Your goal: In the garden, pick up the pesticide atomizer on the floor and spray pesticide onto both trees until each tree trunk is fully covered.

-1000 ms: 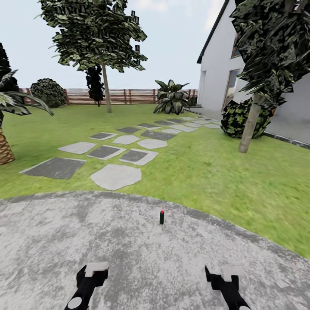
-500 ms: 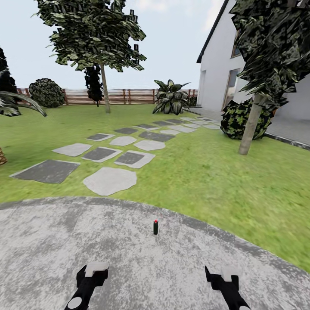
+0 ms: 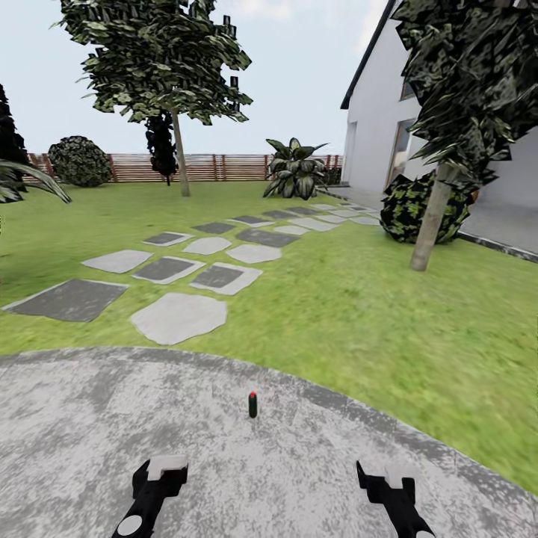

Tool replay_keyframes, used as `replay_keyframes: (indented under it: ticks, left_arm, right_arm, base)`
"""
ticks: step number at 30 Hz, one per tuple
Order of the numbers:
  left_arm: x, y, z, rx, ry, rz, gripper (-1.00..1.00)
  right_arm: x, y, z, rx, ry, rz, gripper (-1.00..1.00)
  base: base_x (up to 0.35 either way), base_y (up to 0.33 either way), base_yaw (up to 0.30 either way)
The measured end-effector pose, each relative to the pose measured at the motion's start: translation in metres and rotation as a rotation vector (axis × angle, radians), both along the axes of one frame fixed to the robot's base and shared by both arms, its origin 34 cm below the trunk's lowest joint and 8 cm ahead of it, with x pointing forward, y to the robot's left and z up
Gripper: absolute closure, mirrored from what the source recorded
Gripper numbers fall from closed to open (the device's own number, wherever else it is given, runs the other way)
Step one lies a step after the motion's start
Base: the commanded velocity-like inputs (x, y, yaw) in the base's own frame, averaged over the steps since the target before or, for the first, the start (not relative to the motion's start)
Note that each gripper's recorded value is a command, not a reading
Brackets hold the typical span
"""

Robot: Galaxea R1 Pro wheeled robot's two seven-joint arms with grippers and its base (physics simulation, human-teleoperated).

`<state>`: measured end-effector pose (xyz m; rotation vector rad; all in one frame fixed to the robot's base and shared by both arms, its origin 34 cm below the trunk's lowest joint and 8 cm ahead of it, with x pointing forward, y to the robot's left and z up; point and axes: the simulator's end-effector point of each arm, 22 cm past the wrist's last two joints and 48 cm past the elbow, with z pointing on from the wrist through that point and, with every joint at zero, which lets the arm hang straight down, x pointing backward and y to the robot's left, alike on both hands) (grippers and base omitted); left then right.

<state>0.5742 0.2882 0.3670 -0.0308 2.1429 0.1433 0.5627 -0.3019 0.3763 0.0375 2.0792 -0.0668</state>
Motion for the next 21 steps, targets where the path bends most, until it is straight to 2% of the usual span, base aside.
replay_keyframes:
  ticks: [5,12,21]
  left_arm:
    - [0.0,-0.0005,0.0,-0.001,0.0,0.0,-1.0]
    - [0.0002,0.0,0.0003,0.0,-0.002,0.0,-1.0]
    - [0.0005,-0.0037,0.0005,-0.006,-0.004,-0.001,-1.0]
  right_arm:
    - [0.0,-0.0001,0.0,0.0,0.0,0.0,-1.0]
    - [0.0,0.0004,-0.0001,0.0,0.0,0.0,-1.0]
    - [0.0004,0.0002,0.0005,0.002,-0.002,-0.002,-1.0]
  base:
    - [0.114,-0.263,0.189]
    - [0.135,-0.257,0.04]
    - [0.026,-0.039,0.001]
